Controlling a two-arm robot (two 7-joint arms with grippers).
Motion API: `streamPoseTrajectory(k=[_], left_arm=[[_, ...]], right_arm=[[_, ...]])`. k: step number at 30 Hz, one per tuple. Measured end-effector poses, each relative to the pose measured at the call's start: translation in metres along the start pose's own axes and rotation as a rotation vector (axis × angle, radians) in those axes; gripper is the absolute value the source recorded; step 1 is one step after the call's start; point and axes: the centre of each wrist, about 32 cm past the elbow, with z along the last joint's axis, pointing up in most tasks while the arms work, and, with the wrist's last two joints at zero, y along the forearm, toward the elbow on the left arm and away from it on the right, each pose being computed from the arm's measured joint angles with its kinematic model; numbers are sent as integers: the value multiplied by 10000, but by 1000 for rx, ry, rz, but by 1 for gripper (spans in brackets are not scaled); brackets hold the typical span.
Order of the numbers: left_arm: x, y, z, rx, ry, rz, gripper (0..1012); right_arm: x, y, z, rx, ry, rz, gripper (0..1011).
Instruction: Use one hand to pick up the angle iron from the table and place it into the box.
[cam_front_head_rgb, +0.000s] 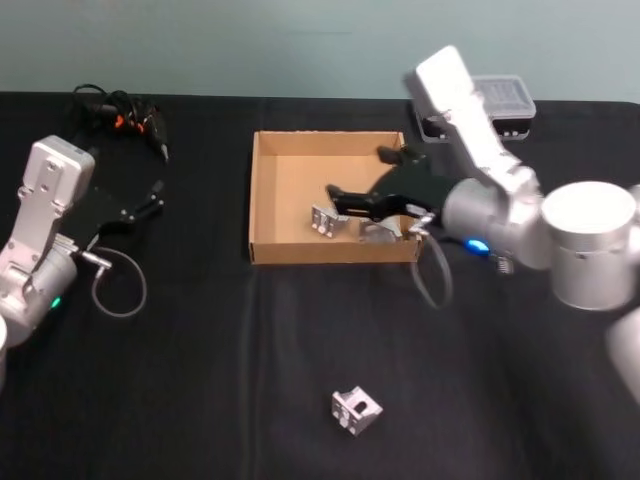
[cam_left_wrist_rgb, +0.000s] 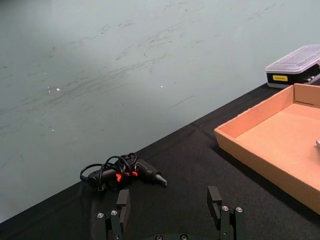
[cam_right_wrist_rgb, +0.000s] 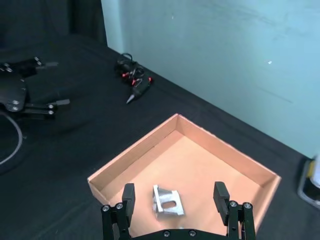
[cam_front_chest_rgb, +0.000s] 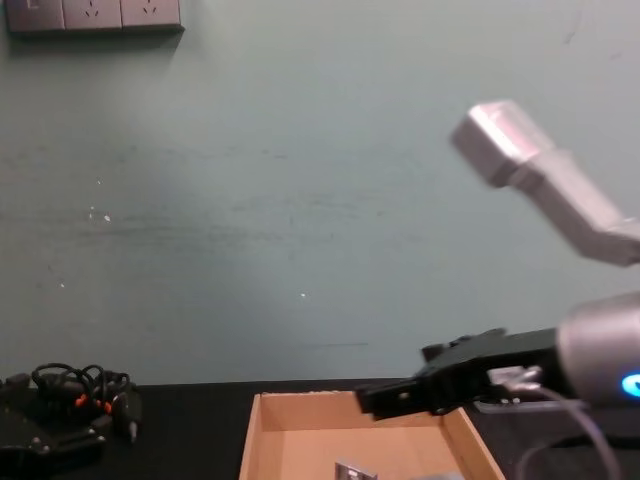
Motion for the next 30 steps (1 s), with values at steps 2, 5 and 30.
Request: streamPoseTrajectory(k=[2,5,30], left_arm=[[0,0,0,0,0,0,1011],[0,0,0,0,0,0,1011],[0,0,0,0,0,0,1011]], right_arm=[[11,-105,-2,9,-1,0,1003],[22,-331,0,28,-5,5,1003],[-407,-1509,-35,6,-51,197,1003]])
